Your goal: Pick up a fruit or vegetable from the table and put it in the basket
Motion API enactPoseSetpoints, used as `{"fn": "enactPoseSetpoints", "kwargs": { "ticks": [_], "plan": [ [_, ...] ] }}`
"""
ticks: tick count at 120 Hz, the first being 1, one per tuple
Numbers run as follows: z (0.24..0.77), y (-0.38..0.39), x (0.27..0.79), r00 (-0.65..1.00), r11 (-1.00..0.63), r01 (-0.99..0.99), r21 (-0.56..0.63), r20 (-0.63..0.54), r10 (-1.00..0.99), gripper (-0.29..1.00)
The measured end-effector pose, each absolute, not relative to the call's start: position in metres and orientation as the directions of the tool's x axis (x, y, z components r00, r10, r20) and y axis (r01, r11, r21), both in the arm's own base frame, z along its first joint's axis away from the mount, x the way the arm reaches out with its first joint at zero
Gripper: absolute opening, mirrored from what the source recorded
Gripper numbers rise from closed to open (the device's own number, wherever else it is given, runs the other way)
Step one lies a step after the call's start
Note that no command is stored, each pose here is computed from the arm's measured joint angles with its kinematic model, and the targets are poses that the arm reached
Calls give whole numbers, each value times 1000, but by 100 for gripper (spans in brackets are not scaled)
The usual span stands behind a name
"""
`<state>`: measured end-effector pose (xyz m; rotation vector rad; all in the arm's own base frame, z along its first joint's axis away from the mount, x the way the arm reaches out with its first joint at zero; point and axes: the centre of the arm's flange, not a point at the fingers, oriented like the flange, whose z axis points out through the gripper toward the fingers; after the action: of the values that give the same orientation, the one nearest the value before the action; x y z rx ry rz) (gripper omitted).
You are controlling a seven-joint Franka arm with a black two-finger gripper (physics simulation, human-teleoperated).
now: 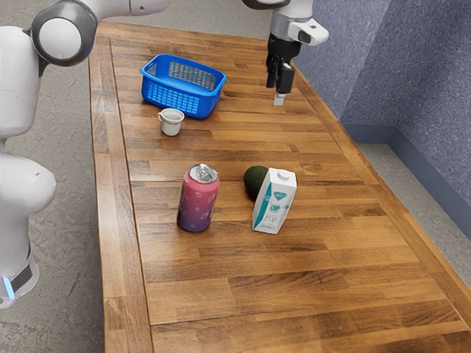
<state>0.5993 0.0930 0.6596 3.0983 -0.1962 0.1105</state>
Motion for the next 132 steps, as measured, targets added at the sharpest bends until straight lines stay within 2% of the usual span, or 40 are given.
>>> {"fn": "enactPoseSetpoints", "kwargs": {
  "ticks": [32,52,63,72,106,132],
  "plan": [
    [662,89,599,983,-986,-166,11,76,-165,70],
    [664,57,606,919,-924,-381,-18,98,-381,70],
    [695,36,596,867,-876,-476,-70,132,-481,70],
    [701,25,593,825,-835,-543,-85,133,-550,70],
    [653,33,613,711,-712,-696,-91,58,-701,70],
    [597,28,612,638,-636,-770,-44,-59,-768,70]
  ]
}}
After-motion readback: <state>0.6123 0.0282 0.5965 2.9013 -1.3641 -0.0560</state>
